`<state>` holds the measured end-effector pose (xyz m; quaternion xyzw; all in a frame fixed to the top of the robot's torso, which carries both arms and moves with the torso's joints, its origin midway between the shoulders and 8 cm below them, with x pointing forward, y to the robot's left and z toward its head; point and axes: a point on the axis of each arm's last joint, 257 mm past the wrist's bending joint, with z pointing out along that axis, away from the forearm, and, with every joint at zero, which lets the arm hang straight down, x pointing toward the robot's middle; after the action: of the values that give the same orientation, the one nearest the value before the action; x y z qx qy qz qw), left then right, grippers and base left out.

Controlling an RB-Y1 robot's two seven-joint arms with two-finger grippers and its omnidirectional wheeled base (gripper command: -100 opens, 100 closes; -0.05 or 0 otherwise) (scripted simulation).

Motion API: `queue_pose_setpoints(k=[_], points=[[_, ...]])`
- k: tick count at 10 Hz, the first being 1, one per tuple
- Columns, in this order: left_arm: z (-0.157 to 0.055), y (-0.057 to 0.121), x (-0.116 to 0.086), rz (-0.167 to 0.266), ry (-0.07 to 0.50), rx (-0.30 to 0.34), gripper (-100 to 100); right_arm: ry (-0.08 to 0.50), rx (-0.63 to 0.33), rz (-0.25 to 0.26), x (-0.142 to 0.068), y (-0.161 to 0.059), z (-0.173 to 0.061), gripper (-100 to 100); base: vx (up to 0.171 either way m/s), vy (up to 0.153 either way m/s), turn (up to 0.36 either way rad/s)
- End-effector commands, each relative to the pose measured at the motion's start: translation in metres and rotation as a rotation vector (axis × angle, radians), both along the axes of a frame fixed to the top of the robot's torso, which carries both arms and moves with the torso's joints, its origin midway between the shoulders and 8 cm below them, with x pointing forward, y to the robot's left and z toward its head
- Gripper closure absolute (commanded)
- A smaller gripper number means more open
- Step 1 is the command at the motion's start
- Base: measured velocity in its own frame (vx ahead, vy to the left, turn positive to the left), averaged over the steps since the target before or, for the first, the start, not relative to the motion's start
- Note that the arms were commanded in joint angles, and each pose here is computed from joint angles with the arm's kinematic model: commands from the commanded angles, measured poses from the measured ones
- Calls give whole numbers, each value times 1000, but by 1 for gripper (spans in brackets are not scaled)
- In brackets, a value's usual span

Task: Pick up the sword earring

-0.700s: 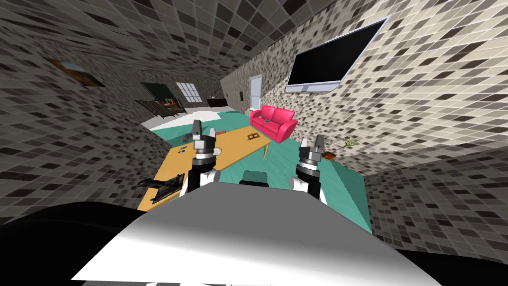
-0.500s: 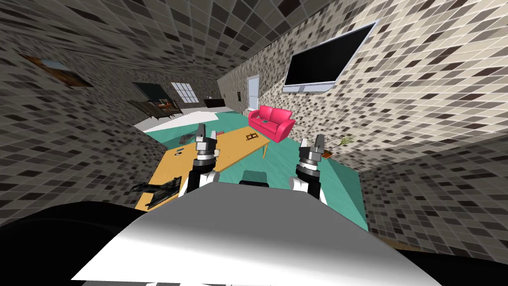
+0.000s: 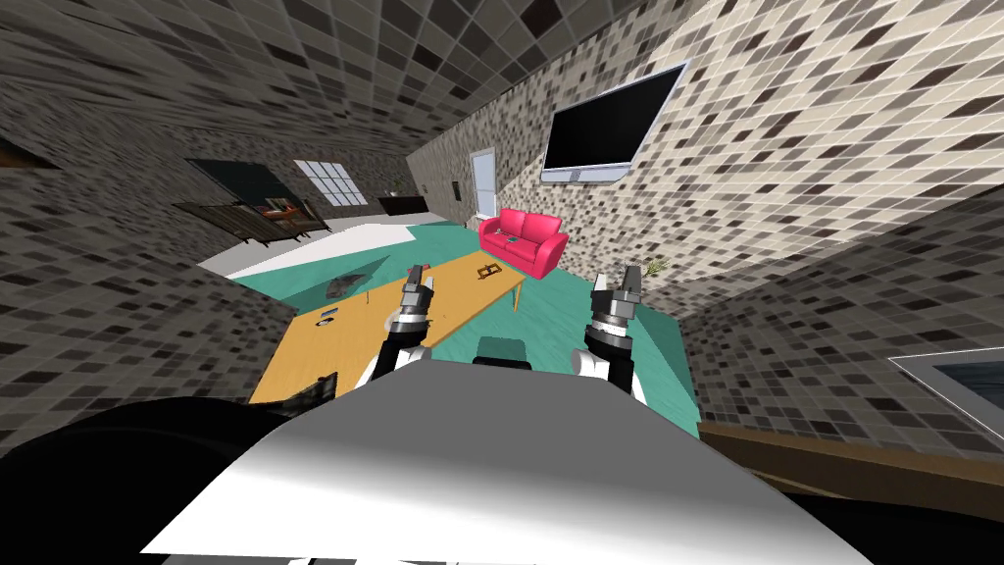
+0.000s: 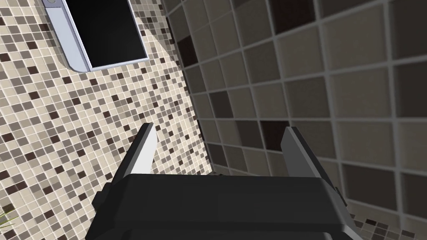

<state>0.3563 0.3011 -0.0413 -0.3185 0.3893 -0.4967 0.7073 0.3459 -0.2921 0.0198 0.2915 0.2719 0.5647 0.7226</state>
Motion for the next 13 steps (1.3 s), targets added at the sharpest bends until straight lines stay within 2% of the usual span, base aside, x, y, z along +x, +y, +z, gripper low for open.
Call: queue_pose_setpoints(k=[1, 5, 9, 10, 12, 13], points=[[-11, 5, -4, 8, 34, 2, -100, 0, 0, 0, 0, 0, 0, 0, 22, 43, -95], [-108, 43, -16, 77, 275, -1, -100, 0, 0, 0, 0, 0, 0, 0, 33, 55, -281], [-208, 86, -59, 165, 533, -4, -100, 0, 0, 0, 0, 0, 0, 0, 33, 77, -334], [-210, 86, -60, 167, 537, -5, -100, 0, 0, 0, 0, 0, 0, 0, 12, 54, -106], [-256, 107, -91, 213, 664, -2, -100, 0, 0, 0, 0, 0, 0, 0, 27, 40, -307], [-259, 108, -93, 215, 670, -2, -100, 0, 0, 0, 0, 0, 0, 0, 26, 41, -88]])
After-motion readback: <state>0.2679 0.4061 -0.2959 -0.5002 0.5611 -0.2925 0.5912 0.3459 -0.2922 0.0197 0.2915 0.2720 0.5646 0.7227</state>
